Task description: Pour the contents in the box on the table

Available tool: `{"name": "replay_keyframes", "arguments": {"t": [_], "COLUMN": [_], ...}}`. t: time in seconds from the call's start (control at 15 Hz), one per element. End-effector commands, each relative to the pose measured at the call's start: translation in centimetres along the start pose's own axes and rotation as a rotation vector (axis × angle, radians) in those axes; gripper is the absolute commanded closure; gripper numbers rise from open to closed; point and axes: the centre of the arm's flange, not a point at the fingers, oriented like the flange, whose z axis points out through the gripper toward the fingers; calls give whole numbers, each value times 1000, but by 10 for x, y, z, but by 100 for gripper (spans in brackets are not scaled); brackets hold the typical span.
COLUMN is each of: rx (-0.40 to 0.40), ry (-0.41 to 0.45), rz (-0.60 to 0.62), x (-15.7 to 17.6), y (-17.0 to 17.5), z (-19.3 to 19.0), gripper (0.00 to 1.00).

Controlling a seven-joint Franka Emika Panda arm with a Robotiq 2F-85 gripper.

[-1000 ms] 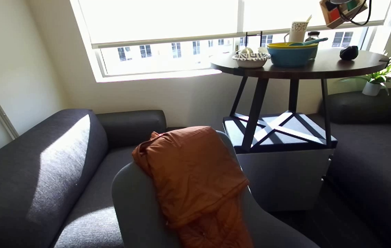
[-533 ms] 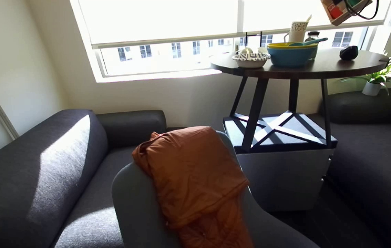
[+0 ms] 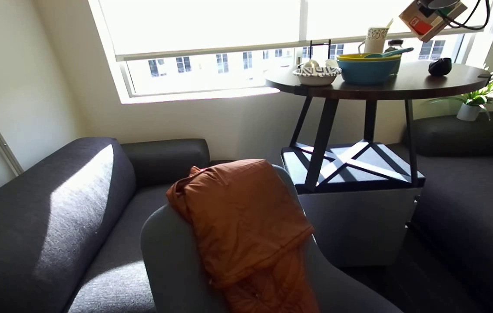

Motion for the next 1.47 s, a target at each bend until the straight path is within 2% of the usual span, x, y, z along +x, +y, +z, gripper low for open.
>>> {"name": "replay_keyframes", "arguments": {"t": [0.0,0.13,0.33,0.47,0.87,1.2,1.4], "rx": [35,32,-71,-112,-213,-310,-330], "ry": [84,132,239,288,340,379,398], "rz": [-116,-174,-178,-176,-207,-237,-259], "x": [-19,-25,-29,-30,-41,-50,-54], "y": [26,33,27,17,-18,-28,-31], "z": [-24,-34,-44,-50,-52,-46,-47], "gripper": [98,98,98,98,98,98,98]}}
